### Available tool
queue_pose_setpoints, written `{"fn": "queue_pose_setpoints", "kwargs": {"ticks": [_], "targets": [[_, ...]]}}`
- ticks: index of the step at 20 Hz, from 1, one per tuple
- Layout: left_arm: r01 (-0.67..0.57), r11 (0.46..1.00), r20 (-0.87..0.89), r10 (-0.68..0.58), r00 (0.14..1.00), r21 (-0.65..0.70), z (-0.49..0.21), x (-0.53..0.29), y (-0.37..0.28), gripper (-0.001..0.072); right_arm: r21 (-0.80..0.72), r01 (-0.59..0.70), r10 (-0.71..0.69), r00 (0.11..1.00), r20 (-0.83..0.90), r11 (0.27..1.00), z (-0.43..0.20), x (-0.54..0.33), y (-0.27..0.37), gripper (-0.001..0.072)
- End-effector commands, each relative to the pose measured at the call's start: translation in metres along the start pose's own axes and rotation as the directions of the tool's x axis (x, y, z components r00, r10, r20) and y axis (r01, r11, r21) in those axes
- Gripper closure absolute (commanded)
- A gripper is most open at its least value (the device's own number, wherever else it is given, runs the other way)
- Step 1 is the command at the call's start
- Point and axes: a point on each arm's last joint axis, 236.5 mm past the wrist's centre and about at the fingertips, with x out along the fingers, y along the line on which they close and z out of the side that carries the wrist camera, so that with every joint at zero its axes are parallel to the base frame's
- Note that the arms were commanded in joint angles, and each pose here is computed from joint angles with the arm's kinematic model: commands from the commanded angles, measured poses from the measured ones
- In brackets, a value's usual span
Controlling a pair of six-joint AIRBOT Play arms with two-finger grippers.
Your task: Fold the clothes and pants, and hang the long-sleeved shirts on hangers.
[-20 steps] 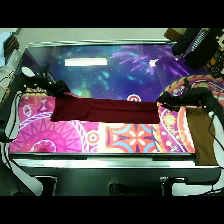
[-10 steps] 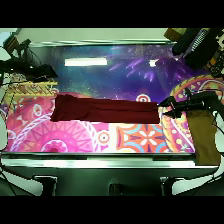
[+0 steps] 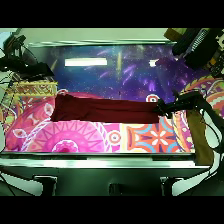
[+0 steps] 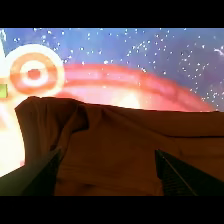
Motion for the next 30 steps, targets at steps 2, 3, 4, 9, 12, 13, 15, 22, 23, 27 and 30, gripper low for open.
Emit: {"fn": "queue_pose_setpoints", "kwargs": {"ticks": [2, 3, 4, 9, 12, 13, 15, 22, 23, 27, 30], "targets": [[-0.007, 1.000, -0.058, 0.006, 0.998, -0.015, -0.014, 0.019, 0.007, 0.0497, -0.029, 0.016, -0.014, 0.998, 0.065, 0.999, 0.005, -0.014, 0.022, 0.0682], [0.006, 1.000, -0.088, -0.009, 0.996, -0.023, -0.022, 0.029, 0.004, 0.0686, -0.044, 0.034, -0.030, 0.997, 0.077, 0.998, 0.005, -0.027, 0.029, 0.0682], [0.035, 0.998, -0.130, -0.040, 0.991, -0.042, -0.034, 0.043, -0.005, 0.0693, -0.059, 0.056, -0.051, 0.995, 0.085, 0.997, 0.004, -0.041, 0.037, 0.0682], [0.287, 0.944, -0.179, -0.313, 0.933, -0.161, -0.084, 0.128, -0.116, 0.0694, -0.148, 0.162, -0.137, 0.976, 0.167, 0.976, -0.001, -0.125, 0.084, 0.0681], [0.359, 0.910, -0.191, -0.398, 0.897, -0.207, -0.123, 0.173, -0.197, 0.0695, -0.167, 0.173, -0.135, 0.967, 0.218, 0.971, -0.003, -0.160, 0.112, 0.0681], [0.390, 0.898, -0.198, -0.427, 0.882, -0.204, -0.135, 0.184, -0.227, 0.0695, -0.172, 0.170, -0.128, 0.964, 0.235, 0.970, -0.004, -0.169, 0.120, 0.0681], [0.450, 0.866, -0.192, -0.489, 0.851, -0.217, -0.156, 0.200, -0.283, 0.0695, -0.185, 0.167, -0.114, 0.957, 0.267, 0.968, -0.006, -0.185, 0.135, 0.0681], [0.511, 0.812, -0.122, -0.559, 0.820, -0.283, -0.180, 0.233, -0.382, 0.0695, -0.206, 0.170, -0.110, 0.956, 0.273, 0.964, -0.022, -0.203, 0.148, 0.0681], [0.513, 0.805, -0.121, -0.565, 0.816, -0.298, -0.180, 0.238, -0.388, 0.0695, -0.206, 0.171, -0.112, 0.957, 0.267, 0.963, -0.024, -0.203, 0.148, 0.0681], [0.524, 0.784, -0.145, -0.592, 0.793, -0.333, -0.188, 0.255, -0.413, 0.0695, -0.211, 0.172, -0.112, 0.956, 0.269, 0.962, -0.026, -0.205, 0.149, 0.0681], [0.546, 0.768, -0.176, -0.620, 0.764, -0.337, -0.203, 0.257, -0.437, 0.0695, -0.217, 0.173, -0.110, 0.956, 0.274, 0.961, -0.025, -0.205, 0.149, 0.0681]]}}
